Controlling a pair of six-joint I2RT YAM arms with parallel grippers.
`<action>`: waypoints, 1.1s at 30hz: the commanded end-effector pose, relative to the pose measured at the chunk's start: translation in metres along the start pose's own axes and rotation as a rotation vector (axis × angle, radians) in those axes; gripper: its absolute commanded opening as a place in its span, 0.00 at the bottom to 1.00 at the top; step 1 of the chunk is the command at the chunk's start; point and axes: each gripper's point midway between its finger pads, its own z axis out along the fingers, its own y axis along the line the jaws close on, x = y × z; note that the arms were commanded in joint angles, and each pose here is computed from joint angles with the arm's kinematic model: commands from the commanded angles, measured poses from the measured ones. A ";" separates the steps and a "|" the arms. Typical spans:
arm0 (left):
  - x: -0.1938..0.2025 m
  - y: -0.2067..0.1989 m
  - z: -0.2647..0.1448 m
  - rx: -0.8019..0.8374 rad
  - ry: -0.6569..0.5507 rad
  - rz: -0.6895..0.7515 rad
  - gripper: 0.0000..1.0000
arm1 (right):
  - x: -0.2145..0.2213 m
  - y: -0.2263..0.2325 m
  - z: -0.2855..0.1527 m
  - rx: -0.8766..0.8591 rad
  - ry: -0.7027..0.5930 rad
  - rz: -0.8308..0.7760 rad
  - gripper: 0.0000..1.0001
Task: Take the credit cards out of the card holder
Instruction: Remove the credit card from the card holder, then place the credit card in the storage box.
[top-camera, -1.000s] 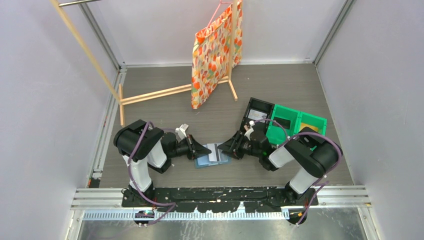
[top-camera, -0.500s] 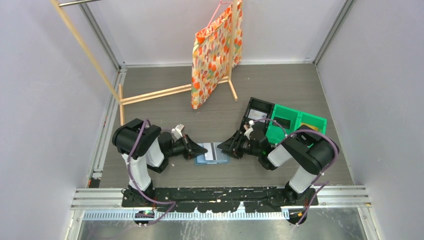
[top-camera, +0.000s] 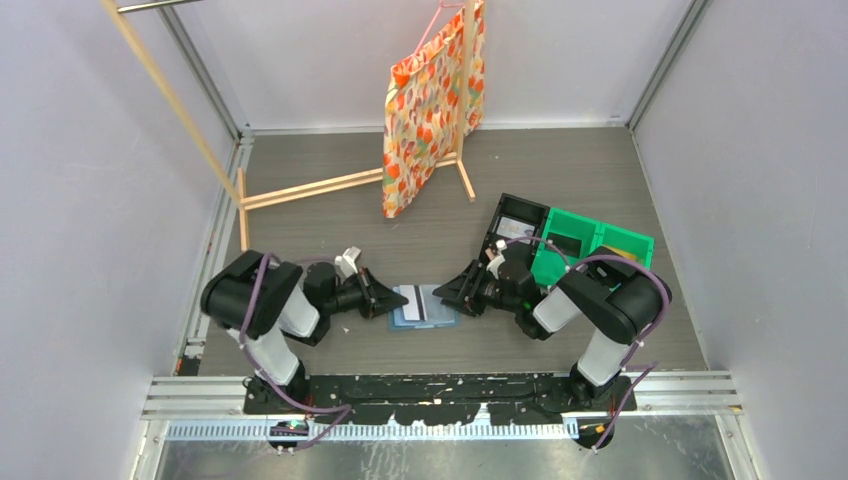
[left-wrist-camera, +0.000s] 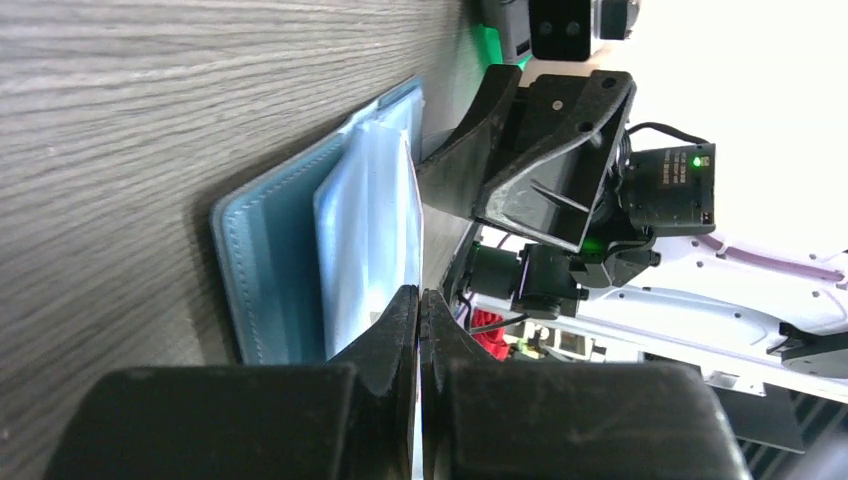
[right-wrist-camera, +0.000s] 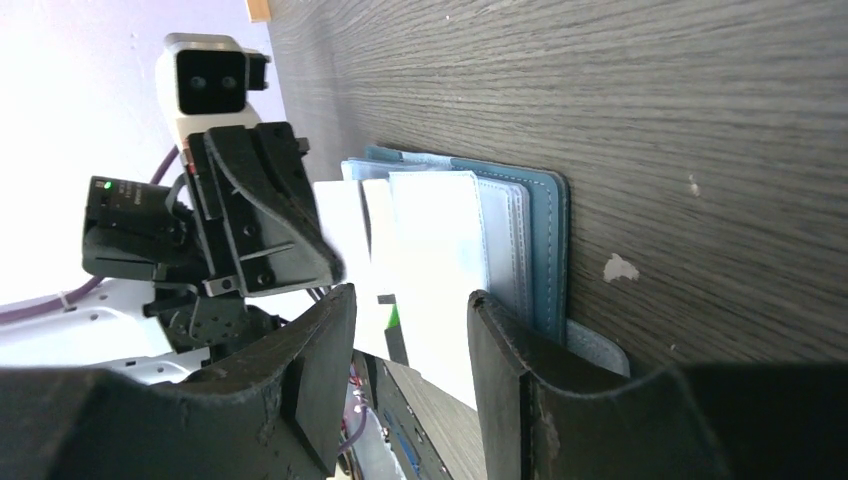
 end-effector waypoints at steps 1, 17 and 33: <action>-0.002 -0.005 -0.009 -0.051 0.015 0.076 0.01 | 0.003 -0.024 -0.003 0.096 0.007 0.007 0.50; -0.009 -0.073 -0.035 -0.105 -0.077 0.270 0.00 | -0.007 0.065 -0.026 -0.068 0.012 -0.143 0.52; 0.002 -0.139 -0.040 0.200 -0.056 0.264 0.01 | 0.008 0.138 -0.052 -0.308 0.100 -0.239 0.62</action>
